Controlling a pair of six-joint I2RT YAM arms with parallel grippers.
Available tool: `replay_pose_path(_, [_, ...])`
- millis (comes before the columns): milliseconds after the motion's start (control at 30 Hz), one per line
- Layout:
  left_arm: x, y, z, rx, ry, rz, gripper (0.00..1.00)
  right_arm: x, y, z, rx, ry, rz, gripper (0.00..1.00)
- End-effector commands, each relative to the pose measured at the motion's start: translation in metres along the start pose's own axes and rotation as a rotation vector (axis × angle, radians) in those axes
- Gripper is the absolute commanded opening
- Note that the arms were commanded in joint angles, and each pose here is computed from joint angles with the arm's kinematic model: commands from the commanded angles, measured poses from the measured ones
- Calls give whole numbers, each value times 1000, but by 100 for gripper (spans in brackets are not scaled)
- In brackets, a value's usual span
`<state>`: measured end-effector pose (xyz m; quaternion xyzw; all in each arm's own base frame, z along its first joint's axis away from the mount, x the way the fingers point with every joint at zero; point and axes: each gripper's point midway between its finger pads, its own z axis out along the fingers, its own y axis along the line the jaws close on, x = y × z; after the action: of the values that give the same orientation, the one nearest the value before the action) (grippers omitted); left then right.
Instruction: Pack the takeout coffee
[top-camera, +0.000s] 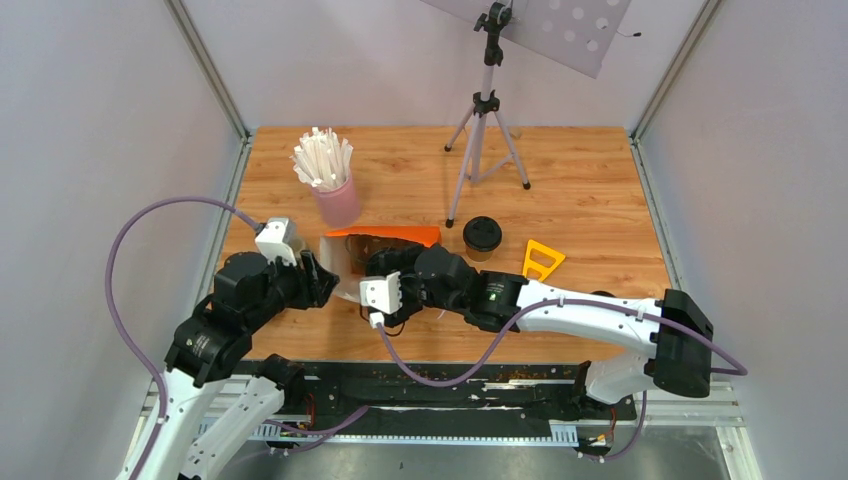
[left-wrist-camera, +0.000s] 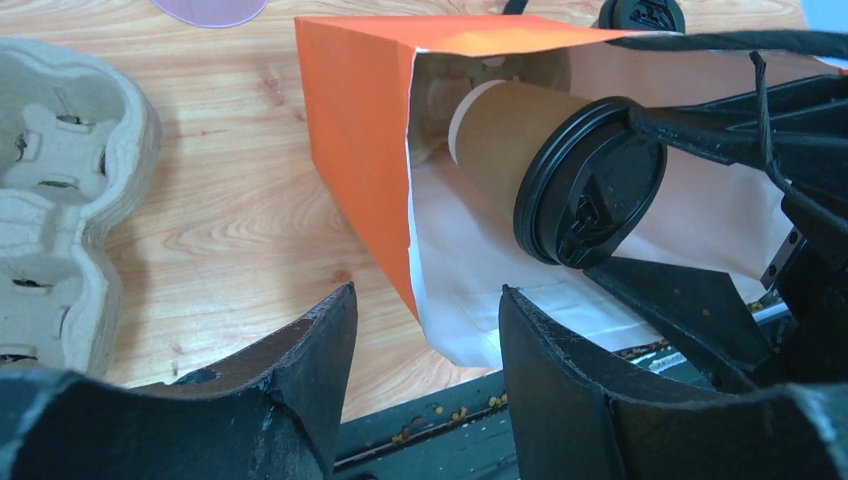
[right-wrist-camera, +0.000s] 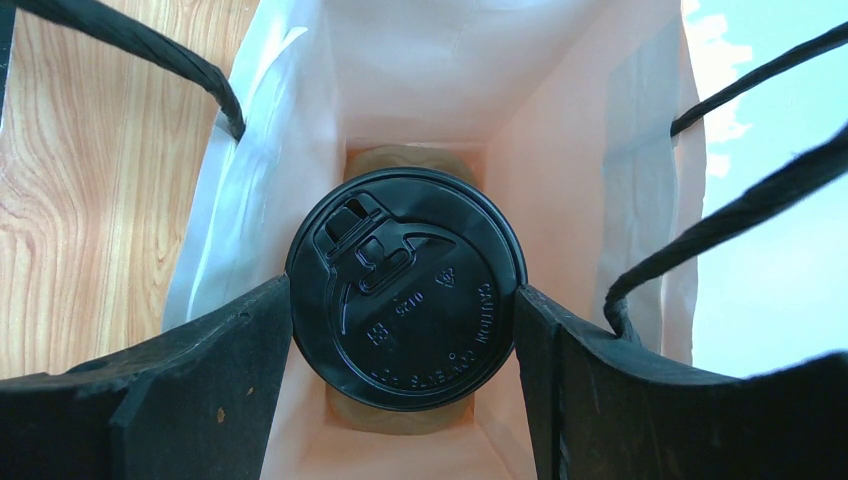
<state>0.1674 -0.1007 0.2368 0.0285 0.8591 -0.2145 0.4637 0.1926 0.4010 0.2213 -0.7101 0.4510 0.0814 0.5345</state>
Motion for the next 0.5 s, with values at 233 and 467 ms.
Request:
replay_pose_path(233, [-11, -7, 15, 26, -48, -37, 32, -30, -9, -14, 2, -121, 16, 49])
replay_pose_path(467, [-12, -18, 16, 96, -42, -7, 0, -39, -1, -9, -32, -163, -24, 49])
